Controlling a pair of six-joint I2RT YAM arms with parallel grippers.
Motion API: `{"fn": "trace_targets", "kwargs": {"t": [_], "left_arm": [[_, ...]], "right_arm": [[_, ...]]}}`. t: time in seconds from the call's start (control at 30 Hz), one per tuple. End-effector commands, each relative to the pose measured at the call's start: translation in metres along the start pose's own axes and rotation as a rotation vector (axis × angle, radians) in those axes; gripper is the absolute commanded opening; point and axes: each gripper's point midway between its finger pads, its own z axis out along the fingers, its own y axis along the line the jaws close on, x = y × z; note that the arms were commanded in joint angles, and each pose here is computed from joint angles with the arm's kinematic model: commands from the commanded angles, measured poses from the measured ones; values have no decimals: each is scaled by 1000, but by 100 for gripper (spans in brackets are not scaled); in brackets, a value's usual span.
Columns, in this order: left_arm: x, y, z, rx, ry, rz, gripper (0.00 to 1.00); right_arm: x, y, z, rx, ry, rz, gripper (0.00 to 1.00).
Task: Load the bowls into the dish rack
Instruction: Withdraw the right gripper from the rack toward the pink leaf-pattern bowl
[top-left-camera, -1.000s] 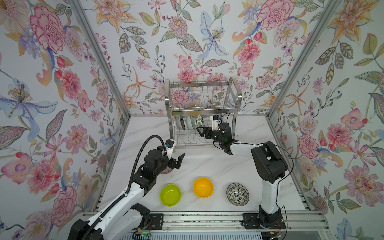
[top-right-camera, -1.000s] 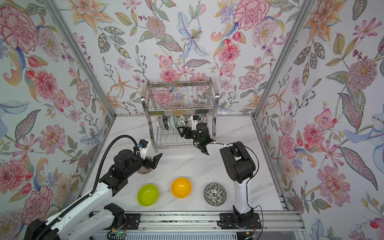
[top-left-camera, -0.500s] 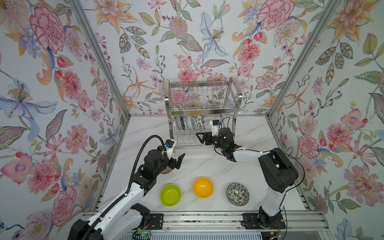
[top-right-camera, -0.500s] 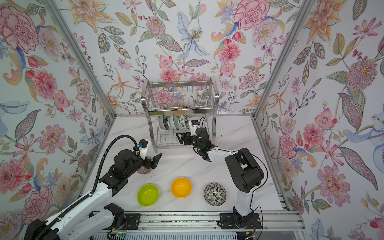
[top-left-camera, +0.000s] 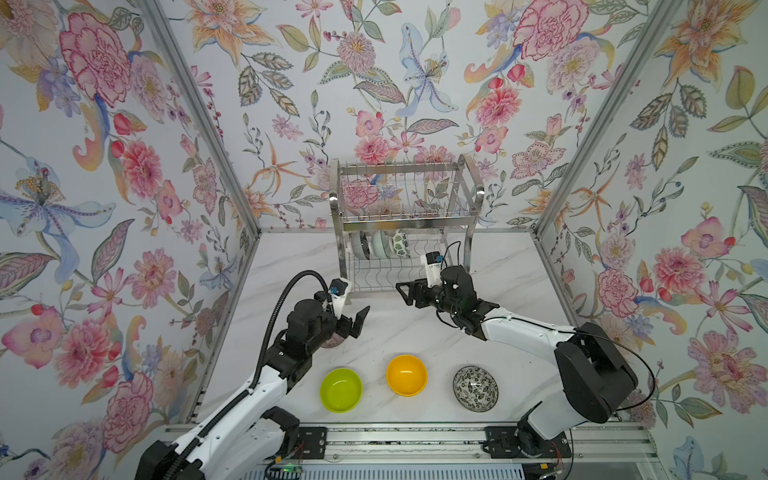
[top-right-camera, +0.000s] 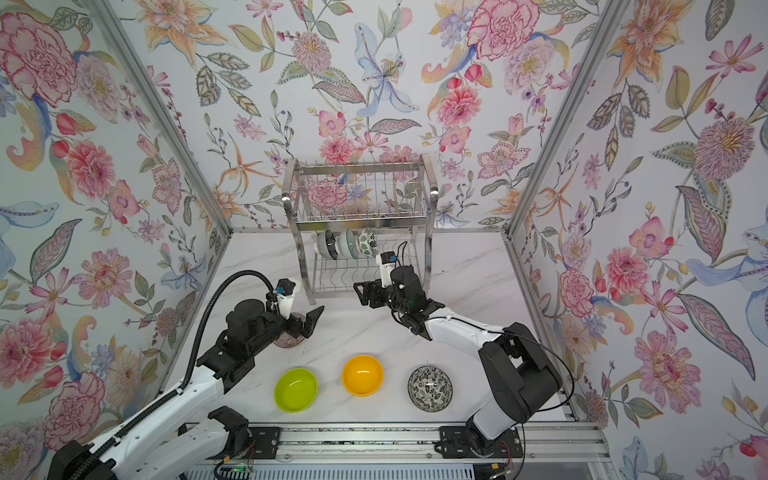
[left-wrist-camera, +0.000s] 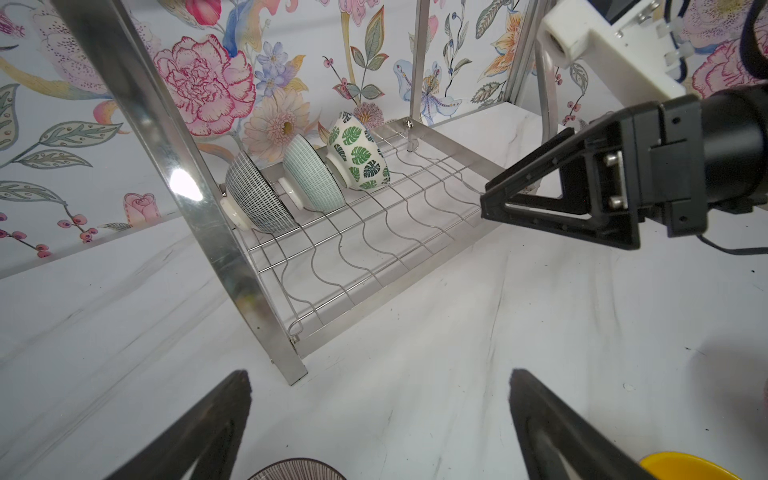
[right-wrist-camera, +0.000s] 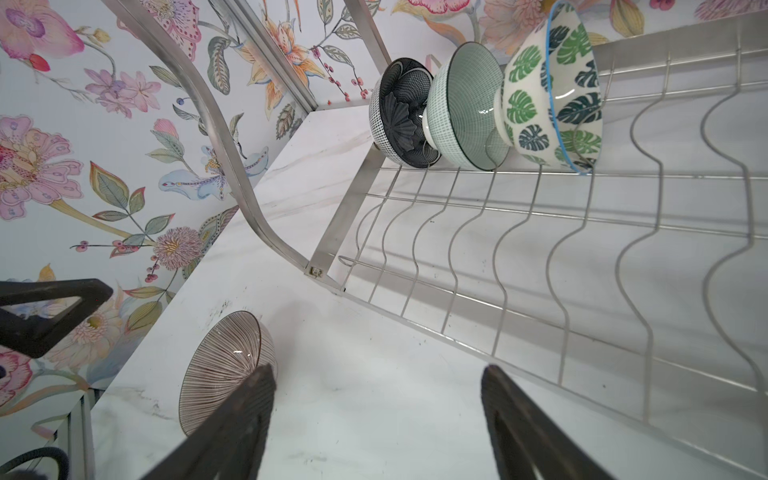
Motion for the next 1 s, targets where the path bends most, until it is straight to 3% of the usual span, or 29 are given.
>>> {"fn": "trace_targets", "kwargs": {"t": [0.0, 0.53, 0.97], "left_arm": [[-13, 2, -5, -5, -27, -16, 99], [-11, -3, -4, 27, -17, -16, 99], [-12, -8, -4, 49, -16, -15, 99]], "right_arm": [[21, -9, -13, 89, 85, -26, 79], [46, -30, -58, 315, 234, -86, 78], [54, -48, -89, 466, 214, 34, 77]]}}
